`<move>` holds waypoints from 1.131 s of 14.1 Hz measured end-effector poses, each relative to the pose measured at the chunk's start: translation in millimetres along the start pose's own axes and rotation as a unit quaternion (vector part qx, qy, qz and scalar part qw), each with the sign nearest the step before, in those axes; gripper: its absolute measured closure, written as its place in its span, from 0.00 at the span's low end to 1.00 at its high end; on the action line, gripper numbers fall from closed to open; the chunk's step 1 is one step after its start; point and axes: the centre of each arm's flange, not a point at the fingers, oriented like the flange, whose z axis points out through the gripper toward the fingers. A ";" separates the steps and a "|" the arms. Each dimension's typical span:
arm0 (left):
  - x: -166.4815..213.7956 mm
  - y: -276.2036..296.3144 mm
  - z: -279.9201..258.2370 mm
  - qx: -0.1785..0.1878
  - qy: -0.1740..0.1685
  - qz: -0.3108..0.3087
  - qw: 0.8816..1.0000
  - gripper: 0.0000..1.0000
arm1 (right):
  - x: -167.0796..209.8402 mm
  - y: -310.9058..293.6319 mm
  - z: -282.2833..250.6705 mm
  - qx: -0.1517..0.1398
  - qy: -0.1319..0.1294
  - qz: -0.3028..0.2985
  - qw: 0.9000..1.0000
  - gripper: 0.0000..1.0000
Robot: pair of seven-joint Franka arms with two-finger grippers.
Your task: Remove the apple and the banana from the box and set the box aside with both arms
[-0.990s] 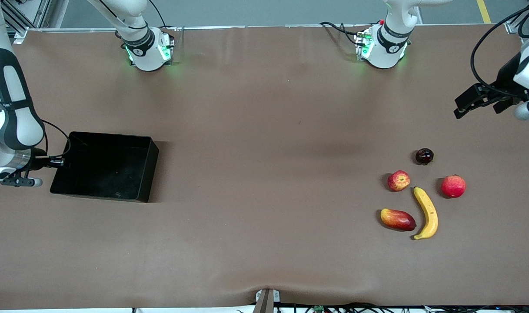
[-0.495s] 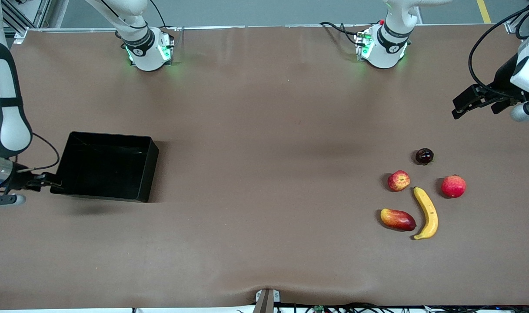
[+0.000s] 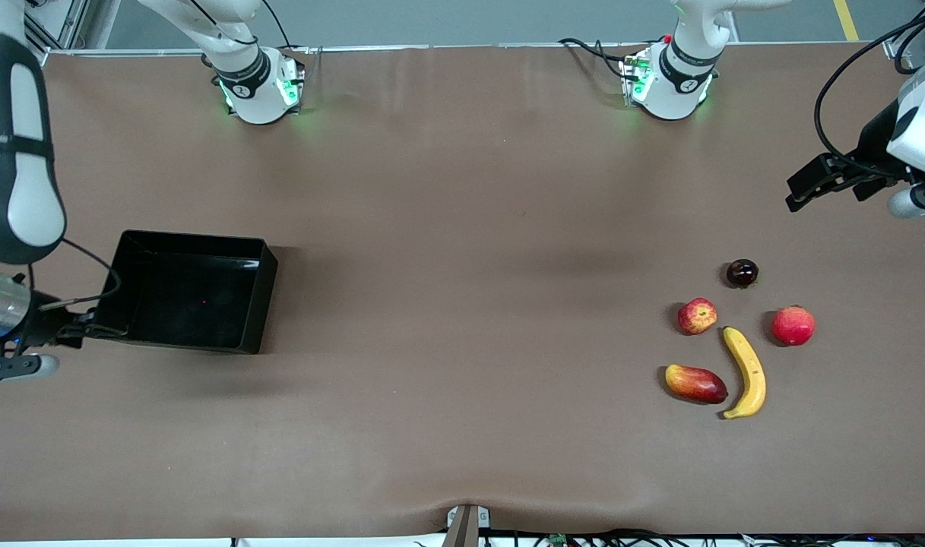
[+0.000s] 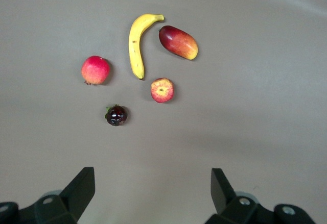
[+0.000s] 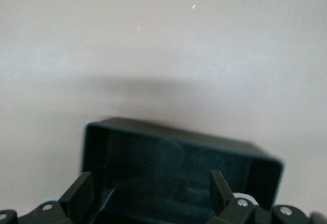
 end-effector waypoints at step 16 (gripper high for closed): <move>-4.7 21.0 8.4 0.020 -0.002 0.051 0.998 0.00 | -156.1 -92.4 -212.9 -0.031 -0.027 0.029 0.999 0.00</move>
